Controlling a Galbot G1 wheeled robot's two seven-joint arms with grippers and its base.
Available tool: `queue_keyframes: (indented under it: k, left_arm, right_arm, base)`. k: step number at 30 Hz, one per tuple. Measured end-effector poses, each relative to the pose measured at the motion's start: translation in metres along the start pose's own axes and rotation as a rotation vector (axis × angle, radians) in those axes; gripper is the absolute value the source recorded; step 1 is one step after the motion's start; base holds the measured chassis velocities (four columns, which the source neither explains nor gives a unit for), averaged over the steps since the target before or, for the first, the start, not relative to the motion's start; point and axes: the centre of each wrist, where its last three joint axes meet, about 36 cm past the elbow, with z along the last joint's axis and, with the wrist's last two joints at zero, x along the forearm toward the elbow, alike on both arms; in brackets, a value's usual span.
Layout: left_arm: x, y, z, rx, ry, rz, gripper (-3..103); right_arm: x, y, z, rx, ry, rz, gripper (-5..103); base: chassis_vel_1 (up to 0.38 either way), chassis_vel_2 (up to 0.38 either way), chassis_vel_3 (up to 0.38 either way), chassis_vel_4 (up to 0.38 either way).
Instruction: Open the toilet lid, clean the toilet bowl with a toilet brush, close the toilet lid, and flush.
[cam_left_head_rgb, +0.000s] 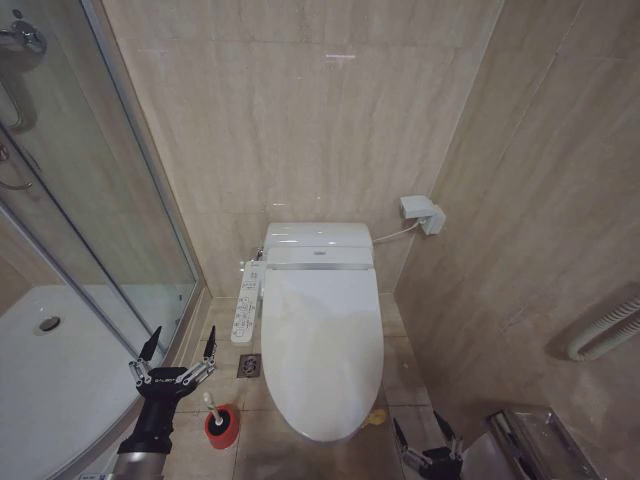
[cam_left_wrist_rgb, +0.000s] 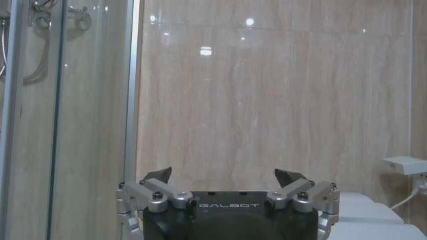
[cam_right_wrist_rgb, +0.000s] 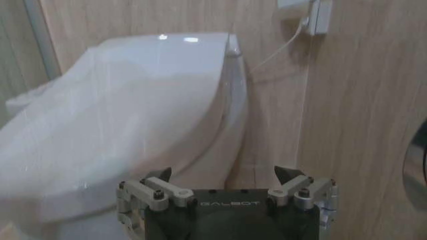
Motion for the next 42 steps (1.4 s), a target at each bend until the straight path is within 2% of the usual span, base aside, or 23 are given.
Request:
queue_keyframes:
  k: [10, 27, 36, 42]
  left_arm:
    - [0.0, 0.0, 0.0, 0.0, 0.0, 0.0, 100]
    - [0.0, 0.0, 0.0, 0.0, 0.0, 0.0, 100]
    - [0.0, 0.0, 0.0, 0.0, 0.0, 0.0, 100]
    - [0.0, 0.0, 0.0, 0.0, 0.0, 0.0, 100]
  right_arm:
    - [-0.016, 0.006, 0.023, 0.059, 0.061, -0.036, 100]
    - [-0.057, 0.001, 0.037, 0.069, 0.063, -0.016, 100]
    - [-0.067, -0.006, 0.041, 0.076, 0.065, -0.018, 100]
    - [-0.07, -0.002, 0.047, 0.064, 0.075, -0.025, 100]
  base:
    - [0.0, 0.0, 0.0, 0.0]
    - [0.0, 0.0, 0.0, 0.0]
    - [0.0, 0.0, 0.0, 0.0]
    - [0.0, 0.0, 0.0, 0.0]
